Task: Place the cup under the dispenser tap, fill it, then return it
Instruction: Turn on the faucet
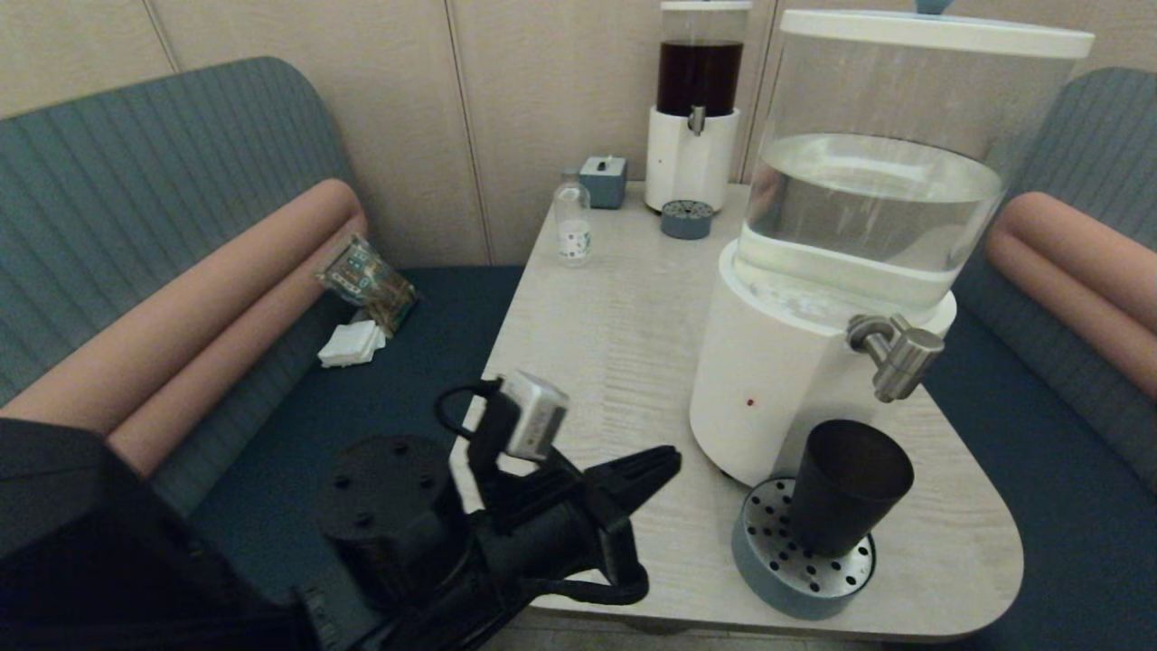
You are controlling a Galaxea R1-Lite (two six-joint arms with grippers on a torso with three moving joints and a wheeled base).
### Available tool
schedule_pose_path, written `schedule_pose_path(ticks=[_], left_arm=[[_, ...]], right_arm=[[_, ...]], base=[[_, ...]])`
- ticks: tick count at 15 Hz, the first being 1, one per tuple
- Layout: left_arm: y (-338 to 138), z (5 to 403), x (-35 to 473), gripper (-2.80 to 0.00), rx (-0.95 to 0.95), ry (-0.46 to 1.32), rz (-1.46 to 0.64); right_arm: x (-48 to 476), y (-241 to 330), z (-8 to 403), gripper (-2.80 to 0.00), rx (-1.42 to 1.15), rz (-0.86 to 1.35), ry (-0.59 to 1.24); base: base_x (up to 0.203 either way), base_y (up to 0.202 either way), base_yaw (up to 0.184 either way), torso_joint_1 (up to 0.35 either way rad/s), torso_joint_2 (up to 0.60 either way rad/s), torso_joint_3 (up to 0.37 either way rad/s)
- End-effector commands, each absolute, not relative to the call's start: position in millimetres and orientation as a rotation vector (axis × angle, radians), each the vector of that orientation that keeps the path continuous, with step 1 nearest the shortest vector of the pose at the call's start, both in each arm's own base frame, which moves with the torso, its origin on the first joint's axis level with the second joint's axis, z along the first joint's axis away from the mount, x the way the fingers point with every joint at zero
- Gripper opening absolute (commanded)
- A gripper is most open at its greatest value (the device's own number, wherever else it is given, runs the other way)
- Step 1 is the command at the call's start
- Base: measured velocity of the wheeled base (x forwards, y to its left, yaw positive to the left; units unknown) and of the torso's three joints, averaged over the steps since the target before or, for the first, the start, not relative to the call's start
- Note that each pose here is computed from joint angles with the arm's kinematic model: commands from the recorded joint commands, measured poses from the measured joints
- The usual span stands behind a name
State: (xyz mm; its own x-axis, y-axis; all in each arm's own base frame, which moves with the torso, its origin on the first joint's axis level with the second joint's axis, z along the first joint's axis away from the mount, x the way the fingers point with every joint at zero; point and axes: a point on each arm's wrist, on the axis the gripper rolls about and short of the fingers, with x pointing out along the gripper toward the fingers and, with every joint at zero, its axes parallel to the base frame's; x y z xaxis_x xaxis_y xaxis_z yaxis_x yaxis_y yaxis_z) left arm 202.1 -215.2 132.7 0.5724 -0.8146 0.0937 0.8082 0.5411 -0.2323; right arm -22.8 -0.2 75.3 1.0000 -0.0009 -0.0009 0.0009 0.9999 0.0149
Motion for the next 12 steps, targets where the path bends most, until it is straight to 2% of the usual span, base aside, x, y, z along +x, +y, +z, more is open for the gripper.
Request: schedule_pose_path(ticks=[1,4,7,10,12], left_arm=[[-163,180,175,-2.8,-0.362,-0.131,-0.796],[-84,204,176,-2.8,-0.396,-0.295,-0.459],[-20,234,142,-2.8,-0.331,-0.532,-0.225],[-1,253,86,-2.8,-0.222,-0.719,-0.164],[0,254,52,-2.8,-0.182,-0.751,-0.153]], right_arm=[[-23,0,75,-2.8,0.014,-0.001,0.002],[-23,0,75,-2.8,0.014,-0.001,0.002],[-23,0,75,-2.8,0.015,0.0,0.002],[-23,0,75,-2.8,0.015,0.0,0.002],[-23,0,75,-2.8,0.015,0.0,0.002]], base=[[0.0,0.0,0.0,0.0,0.0,0.0],[0.0,0.0,0.0,0.0,0.0,0.0],[0.0,0.0,0.0,0.0,0.0,0.0],[0.0,0.0,0.0,0.0,0.0,0.0],[0.0,0.0,0.0,0.0,0.0,0.0]])
